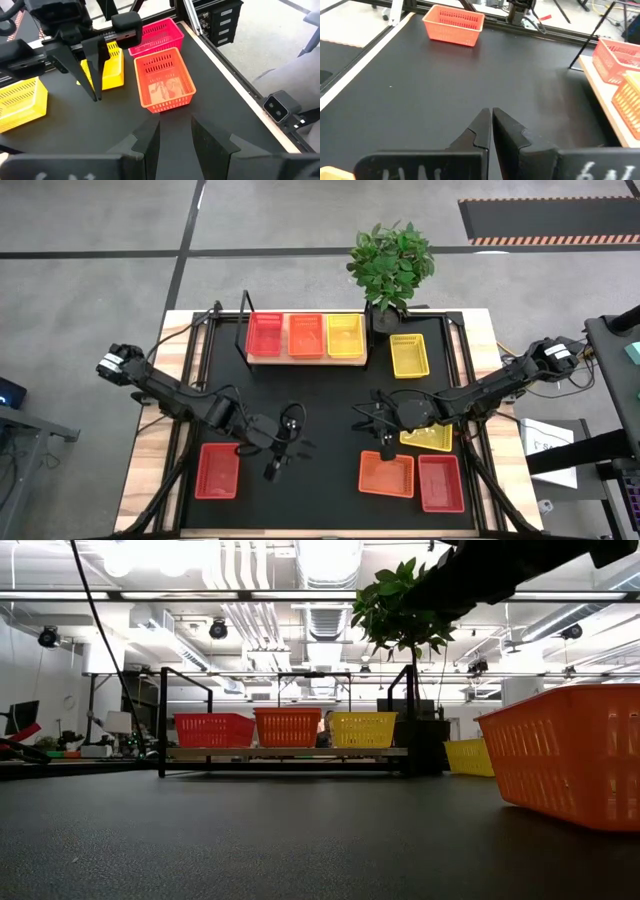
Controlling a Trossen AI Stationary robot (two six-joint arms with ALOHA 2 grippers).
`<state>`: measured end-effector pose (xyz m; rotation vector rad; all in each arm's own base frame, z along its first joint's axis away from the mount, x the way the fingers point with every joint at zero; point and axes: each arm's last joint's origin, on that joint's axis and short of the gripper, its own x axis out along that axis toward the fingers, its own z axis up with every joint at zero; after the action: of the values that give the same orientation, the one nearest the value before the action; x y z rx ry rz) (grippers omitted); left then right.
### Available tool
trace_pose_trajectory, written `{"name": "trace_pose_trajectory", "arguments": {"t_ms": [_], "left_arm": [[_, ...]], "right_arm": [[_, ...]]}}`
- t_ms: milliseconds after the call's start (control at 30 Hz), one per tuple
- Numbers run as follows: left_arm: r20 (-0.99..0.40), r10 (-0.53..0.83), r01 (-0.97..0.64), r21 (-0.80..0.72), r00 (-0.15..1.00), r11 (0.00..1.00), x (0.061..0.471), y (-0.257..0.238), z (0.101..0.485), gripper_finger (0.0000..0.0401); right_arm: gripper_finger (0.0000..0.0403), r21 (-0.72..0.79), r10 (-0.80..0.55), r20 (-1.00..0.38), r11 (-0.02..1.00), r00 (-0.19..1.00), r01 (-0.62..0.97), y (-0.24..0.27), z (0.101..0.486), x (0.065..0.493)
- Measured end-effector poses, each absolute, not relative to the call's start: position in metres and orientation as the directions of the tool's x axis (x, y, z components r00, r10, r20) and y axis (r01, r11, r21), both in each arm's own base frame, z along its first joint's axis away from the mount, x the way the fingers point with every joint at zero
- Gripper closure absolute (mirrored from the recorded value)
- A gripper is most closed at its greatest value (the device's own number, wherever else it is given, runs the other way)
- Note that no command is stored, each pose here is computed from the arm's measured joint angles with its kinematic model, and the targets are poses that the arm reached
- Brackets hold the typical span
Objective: Stack baskets on shelf by color
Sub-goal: Stack the top yellow bin on top of the yellow bin on the shelf
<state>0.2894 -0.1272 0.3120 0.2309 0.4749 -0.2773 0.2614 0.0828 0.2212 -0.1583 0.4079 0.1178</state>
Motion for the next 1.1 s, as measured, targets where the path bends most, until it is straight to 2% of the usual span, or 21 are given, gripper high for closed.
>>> {"name": "trace_pose_trajectory", "arguments": {"t_ms": [1100], "left_arm": [[-0.477,-0.203,0.321,0.180,0.855,0.930,0.2891,-0.1270,0.3124,0.0306]], "right_arm": [[0.0394,-0.110,0.075,-0.387,0.986,0.919,-0.127,0.0854,0.2226,0.2611]]}}
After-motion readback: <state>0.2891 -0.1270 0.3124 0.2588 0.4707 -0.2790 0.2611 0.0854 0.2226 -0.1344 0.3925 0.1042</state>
